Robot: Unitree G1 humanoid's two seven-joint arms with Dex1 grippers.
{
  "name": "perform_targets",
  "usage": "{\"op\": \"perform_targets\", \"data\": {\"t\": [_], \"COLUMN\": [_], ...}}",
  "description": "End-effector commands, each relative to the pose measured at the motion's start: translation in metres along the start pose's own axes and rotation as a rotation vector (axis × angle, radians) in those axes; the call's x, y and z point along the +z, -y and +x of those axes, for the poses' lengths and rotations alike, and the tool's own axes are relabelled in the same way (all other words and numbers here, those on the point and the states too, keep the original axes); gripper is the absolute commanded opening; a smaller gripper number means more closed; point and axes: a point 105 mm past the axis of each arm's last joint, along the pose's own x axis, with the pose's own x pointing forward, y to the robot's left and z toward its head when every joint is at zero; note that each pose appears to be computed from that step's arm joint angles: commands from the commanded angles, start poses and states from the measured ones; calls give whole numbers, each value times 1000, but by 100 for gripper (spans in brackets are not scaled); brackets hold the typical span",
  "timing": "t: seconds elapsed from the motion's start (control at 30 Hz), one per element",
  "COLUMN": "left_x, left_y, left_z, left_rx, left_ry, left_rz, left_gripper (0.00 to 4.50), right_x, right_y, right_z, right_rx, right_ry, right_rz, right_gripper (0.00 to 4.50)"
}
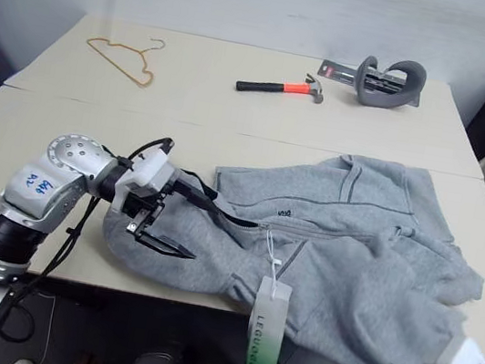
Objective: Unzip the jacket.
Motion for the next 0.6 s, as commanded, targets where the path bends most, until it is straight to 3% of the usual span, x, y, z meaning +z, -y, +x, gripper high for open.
{"op": "perform_targets", "data": {"t": [0.03,0.27,0.37,0.5,0.6], "left_x": [6,4,4,5,5], "left_y": [-2,-8,-10,-12,-15], "left_z": [-3,-8,-9,-9,-8], "left_rx": [-4,17,31,43,53], "left_ry": [-19,-37,-38,-35,-32], "left_rz": [57,67,76,84,90], "left_gripper": [450,450,450,450,450], "right_x": [-15,-25,-21,3,39], "right_y": [-16,-17,-33,-33,-32], "right_z": [6,9,5,1,-9], "right_rx": [27,19,123,141,197], "right_ry": [-56,-99,-84,-27,109], "right_rz": [5,-17,31,-75,-134], "right_gripper": [1,1,62,192,192]}}
